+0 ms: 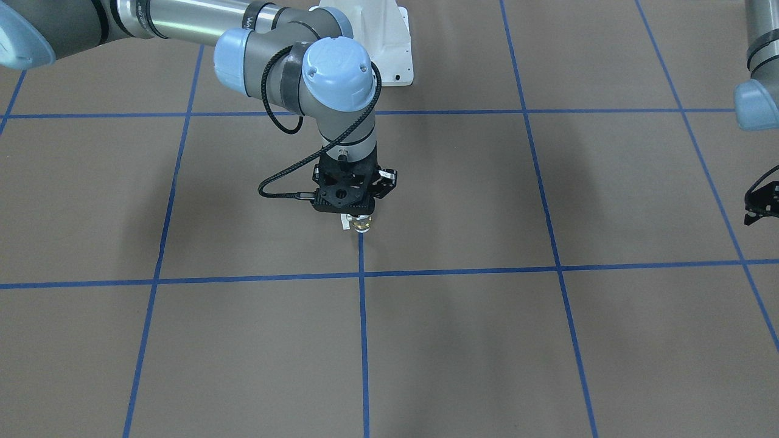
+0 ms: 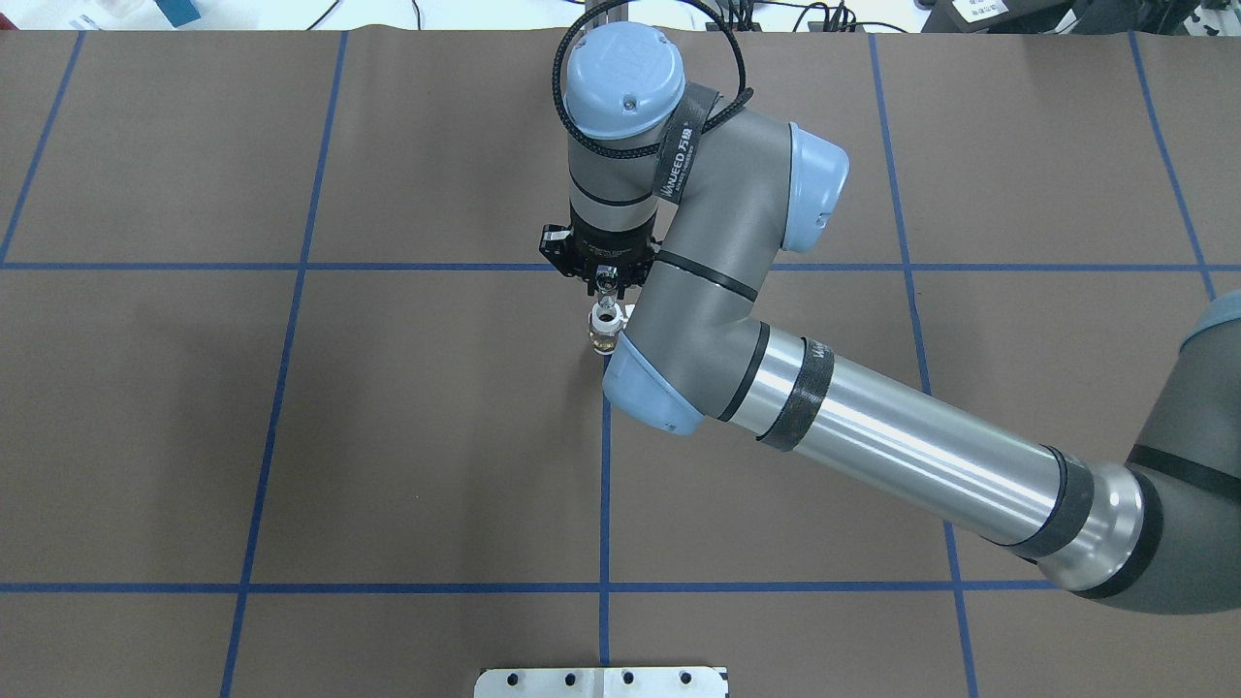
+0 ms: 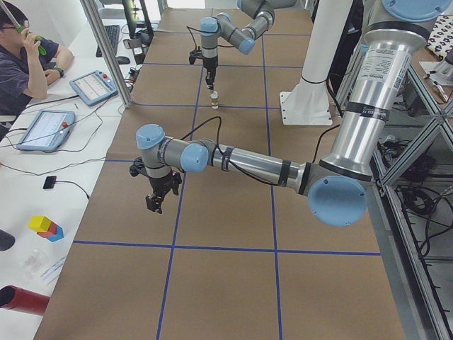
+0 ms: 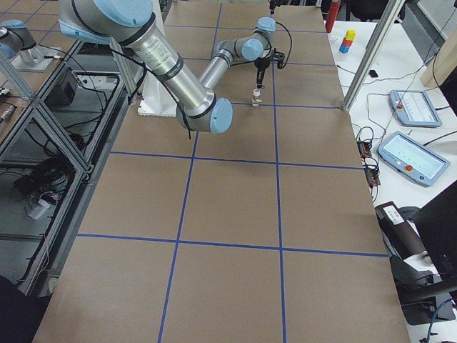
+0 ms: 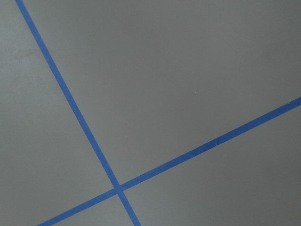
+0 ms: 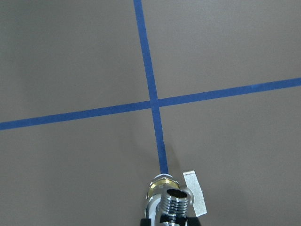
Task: Assemble PPR valve and pipe with both arms
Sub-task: 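Lower the fitting onto the valve top and twist it in with the right gripper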
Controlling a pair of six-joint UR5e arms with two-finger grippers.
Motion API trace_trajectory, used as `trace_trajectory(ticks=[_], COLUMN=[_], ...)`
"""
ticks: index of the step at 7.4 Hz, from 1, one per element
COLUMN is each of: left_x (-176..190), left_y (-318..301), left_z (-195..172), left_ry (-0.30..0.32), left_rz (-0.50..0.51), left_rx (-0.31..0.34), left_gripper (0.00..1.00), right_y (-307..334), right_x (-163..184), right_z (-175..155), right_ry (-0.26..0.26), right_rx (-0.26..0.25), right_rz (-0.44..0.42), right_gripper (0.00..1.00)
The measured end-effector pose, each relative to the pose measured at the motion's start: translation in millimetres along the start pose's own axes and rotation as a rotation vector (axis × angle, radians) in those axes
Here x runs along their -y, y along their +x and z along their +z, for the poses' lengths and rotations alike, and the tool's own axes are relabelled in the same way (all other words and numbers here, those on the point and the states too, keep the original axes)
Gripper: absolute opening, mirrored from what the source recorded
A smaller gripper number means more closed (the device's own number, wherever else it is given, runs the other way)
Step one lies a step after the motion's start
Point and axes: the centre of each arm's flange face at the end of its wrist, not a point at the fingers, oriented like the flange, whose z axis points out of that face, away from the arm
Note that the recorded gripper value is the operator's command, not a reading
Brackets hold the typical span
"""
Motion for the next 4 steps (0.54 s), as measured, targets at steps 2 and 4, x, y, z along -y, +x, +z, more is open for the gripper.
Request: trace_trajectory(ticks=[2, 4], left_x=[0.5, 0.8], left_y=[0.1, 0.2], left_z=[-0.3, -0.5], left_ry=[0.001, 0.001], left_rz=[0.0, 0.0], left_rx=[0.0, 0.0], left_gripper=[1.0, 1.0], right_y=[-0.2, 0.6], right_x=[-0.9, -0.8], right_z=[-1.3, -0.3], right_ry=[-0.002, -0.003], right_rx=[0.003, 0.001], right_rz=[-0.001, 0.001], right_gripper=[0.0, 0.0])
